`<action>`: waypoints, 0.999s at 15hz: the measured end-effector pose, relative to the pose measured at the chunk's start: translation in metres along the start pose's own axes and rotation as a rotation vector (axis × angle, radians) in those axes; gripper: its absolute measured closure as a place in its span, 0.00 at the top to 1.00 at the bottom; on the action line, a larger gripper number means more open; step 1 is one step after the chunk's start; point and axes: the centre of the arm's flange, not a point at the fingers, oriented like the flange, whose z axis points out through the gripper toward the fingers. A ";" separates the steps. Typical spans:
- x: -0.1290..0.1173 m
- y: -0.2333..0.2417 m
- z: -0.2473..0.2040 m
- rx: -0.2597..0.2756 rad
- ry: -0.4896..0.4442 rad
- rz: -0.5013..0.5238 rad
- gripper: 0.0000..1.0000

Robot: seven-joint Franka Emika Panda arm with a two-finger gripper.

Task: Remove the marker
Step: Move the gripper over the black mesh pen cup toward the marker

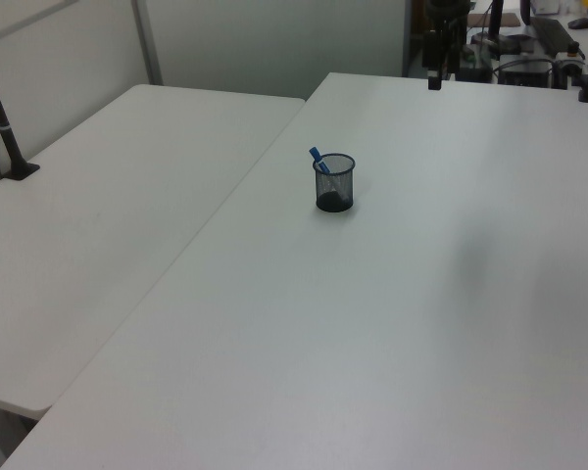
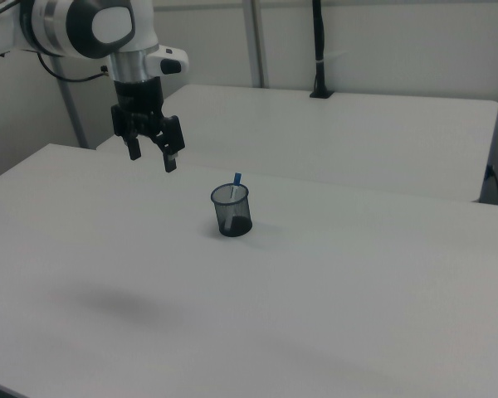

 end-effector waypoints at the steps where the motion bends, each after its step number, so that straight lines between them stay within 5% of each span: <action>1: 0.000 0.000 0.000 0.000 0.000 -0.001 1.00; 15: 0.021 -0.005 0.019 0.000 0.046 -0.005 1.00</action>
